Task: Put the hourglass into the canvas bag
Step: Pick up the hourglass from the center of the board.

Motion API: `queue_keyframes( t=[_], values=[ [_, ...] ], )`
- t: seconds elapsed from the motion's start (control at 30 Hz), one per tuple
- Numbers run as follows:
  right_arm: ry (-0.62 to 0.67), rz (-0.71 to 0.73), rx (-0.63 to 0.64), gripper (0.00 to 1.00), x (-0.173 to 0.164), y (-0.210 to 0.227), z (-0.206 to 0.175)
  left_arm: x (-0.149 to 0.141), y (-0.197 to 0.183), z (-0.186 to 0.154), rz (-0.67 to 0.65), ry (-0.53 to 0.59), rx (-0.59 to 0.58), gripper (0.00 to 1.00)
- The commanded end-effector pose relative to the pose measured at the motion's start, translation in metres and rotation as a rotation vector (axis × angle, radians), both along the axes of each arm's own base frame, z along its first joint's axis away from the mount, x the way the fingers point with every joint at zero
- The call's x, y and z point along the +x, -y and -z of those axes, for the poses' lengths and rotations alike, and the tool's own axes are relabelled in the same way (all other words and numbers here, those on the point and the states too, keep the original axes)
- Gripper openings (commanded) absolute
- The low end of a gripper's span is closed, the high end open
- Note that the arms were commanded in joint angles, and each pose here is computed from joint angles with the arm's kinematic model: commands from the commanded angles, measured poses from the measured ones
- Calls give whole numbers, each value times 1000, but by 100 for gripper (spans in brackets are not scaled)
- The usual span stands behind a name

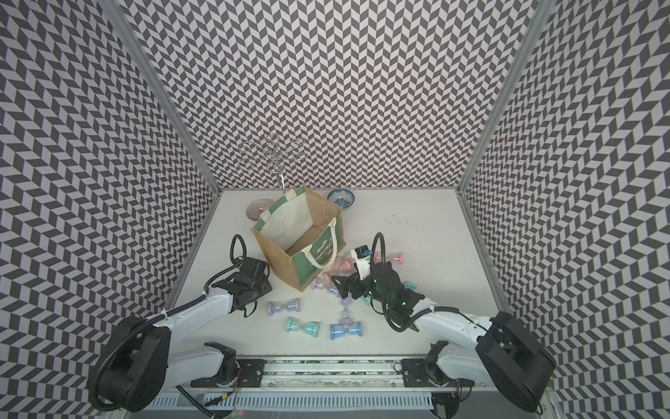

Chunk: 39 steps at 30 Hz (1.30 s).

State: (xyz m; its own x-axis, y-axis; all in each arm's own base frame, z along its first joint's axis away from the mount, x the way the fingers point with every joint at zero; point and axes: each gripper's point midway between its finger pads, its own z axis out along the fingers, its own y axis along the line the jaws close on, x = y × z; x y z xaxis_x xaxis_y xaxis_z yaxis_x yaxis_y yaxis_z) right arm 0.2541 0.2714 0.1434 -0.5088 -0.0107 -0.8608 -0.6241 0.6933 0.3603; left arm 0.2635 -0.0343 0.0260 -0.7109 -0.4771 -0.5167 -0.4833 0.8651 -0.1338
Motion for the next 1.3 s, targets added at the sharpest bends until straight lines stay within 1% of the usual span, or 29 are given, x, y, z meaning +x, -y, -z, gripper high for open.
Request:
queue_keyframes(
  t=[0.0, 0.17, 0.23, 0.3, 0.37, 0.4, 0.63, 0.73, 1.0, 1.07, 1.27],
  values=[
    [45, 2, 30, 99, 3, -3, -10, 0, -2, 0, -25, 8, 1, 56],
    [48, 15, 32, 99, 4, -1, -10, -1, -3, -5, -36, 29, -9, 51],
    [45, 7, 33, 99, 3, -2, -10, -2, -5, -7, -40, 39, -3, 45],
    [47, 8, 35, 99, 3, -2, -10, -2, -6, -9, -48, 49, -3, 44],
    [50, 15, 35, 99, 4, -1, -9, -2, -7, -12, -54, 59, -6, 38],
    [52, 16, 34, 99, 4, -1, -9, -1, -7, -14, -52, 66, -7, 36],
    [62, 11, 52, 99, 2, 0, -11, 0, -7, -24, -57, 94, -14, 35],
    [63, 7, 55, 99, 2, -1, -12, 0, -8, -31, -60, 113, -15, 33],
    [68, -12, 80, 99, -1, -4, -17, 3, -9, -64, -68, 200, -36, 31],
    [70, -17, 87, 99, -2, -5, -21, 4, -7, -74, -59, 217, -45, 28],
    [86, -49, 140, 99, -7, -9, -47, 3, -9, -116, -39, 296, -48, 28]
  ],
)
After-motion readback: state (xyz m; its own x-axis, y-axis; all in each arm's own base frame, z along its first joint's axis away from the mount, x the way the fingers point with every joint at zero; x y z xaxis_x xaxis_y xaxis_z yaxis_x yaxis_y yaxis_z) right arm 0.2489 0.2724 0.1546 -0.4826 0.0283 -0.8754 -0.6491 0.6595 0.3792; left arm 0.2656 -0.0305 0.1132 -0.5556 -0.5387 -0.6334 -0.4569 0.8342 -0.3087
